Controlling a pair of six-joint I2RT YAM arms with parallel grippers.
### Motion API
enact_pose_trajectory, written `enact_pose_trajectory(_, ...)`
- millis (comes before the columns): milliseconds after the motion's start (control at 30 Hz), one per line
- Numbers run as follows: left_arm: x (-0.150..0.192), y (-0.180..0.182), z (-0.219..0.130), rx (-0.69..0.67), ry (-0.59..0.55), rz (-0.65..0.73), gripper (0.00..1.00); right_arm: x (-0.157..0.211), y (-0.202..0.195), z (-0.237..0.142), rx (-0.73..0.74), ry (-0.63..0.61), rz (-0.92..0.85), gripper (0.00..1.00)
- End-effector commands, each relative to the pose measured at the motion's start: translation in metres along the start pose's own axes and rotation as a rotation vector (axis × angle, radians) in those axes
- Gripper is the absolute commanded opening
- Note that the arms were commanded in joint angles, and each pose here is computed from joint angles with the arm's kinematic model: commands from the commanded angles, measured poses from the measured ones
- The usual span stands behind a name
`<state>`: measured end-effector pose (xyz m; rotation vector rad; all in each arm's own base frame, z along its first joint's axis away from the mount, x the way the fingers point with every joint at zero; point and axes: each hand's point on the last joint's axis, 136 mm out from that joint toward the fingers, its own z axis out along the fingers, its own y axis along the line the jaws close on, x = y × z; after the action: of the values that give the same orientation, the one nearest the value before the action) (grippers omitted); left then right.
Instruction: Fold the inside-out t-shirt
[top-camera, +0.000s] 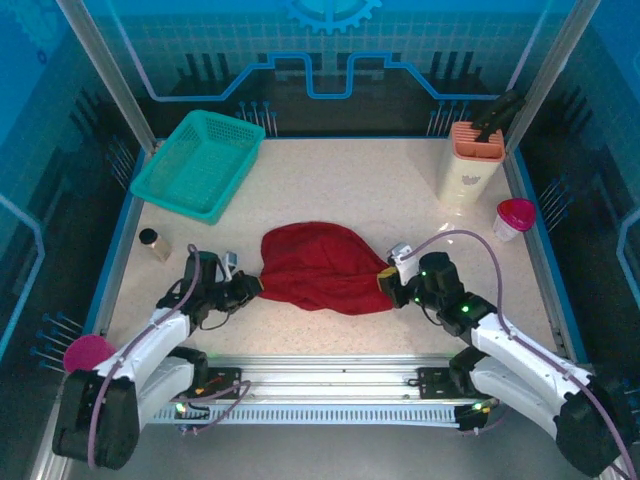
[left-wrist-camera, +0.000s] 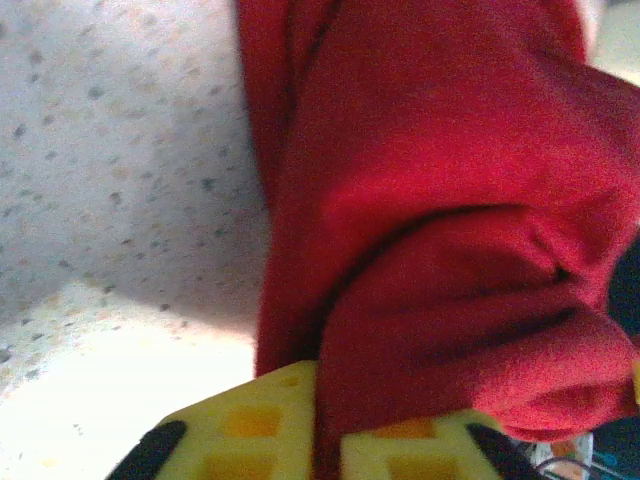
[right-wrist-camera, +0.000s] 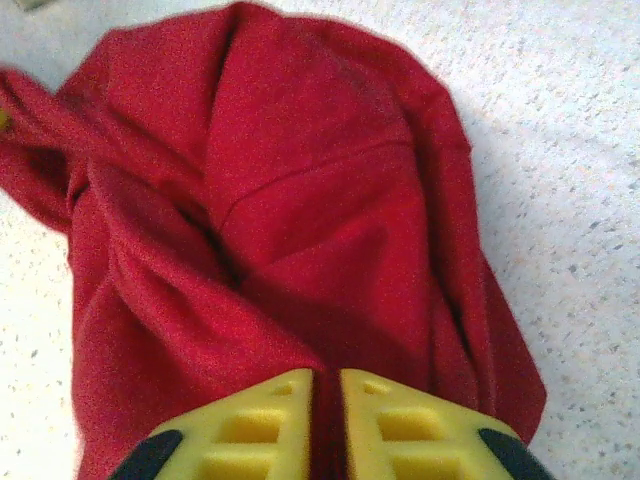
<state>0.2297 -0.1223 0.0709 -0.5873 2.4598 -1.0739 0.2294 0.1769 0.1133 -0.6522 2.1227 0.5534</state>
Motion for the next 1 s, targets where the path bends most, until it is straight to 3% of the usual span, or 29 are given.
enact_pose_trajectory(0, -0.008, -0.029, -0.013, 0.027, -0.021, 0.092, 0.33, -0.011, 0.020, -0.003, -0.083, 0.034, 0.038, 0.27)
enact_pose_trajectory(167, 0.006, -0.081, -0.014, -0.004, 0.016, 0.459, 0.55, -0.034, 0.050, -0.010, -0.167, 0.097, -0.099, 0.40)
enact_pose_trajectory(300, 0.010, -0.119, 0.009, -0.013, 0.052, 0.700, 0.61, -0.040, 0.061, 0.009, -0.151, 0.184, -0.312, 0.52)
enact_pose_trajectory(433, -0.008, -0.117, 0.041, -0.097, 0.072, 0.798, 0.61, -0.038, 0.072, 0.037, -0.216, 0.213, -0.400, 0.52)
enact_pose_trajectory(567, -0.009, -0.115, 0.062, -0.173, 0.134, 0.927, 0.61, -0.019, 0.077, 0.058, -0.260, 0.315, -0.381, 0.51)
enact_pose_trajectory(633, -0.004, -0.113, 0.068, -0.180, 0.165, 0.977, 0.61, -0.006, 0.075, 0.065, -0.258, 0.365, -0.332, 0.49)
enact_pose_trajectory(667, -0.002, -0.112, 0.071, -0.183, 0.176, 0.999, 0.60, -0.001, 0.074, 0.068, -0.250, 0.383, -0.309, 0.42)
enact_pose_trajectory(733, -0.002, -0.104, 0.078, -0.200, 0.191, 1.022, 0.53, 0.002, 0.078, 0.068, -0.283, 0.383, -0.293, 0.12)
enact_pose_trajectory(767, -0.003, -0.102, 0.081, -0.207, 0.198, 1.032, 0.40, -0.003, 0.083, 0.066, -0.308, 0.354, -0.302, 0.00)
enact_pose_trajectory(800, -0.003, -0.102, 0.083, -0.210, 0.209, 1.022, 0.20, -0.012, 0.086, 0.062, -0.326, 0.306, -0.323, 0.00)
enact_pose_trajectory(833, -0.004, -0.109, 0.081, -0.170, 0.228, 0.978, 0.06, -0.023, 0.090, 0.056, -0.345, 0.252, -0.349, 0.00)
enact_pose_trajectory(867, -0.008, -0.127, 0.074, -0.069, 0.241, 0.891, 0.00, -0.040, 0.092, 0.047, -0.365, 0.180, -0.374, 0.00)
enact_pose_trajectory(967, -0.057, -0.182, 0.027, 0.205, 0.107, 0.608, 0.00, -0.101, 0.100, 0.005, -0.448, -0.076, -0.484, 0.00)
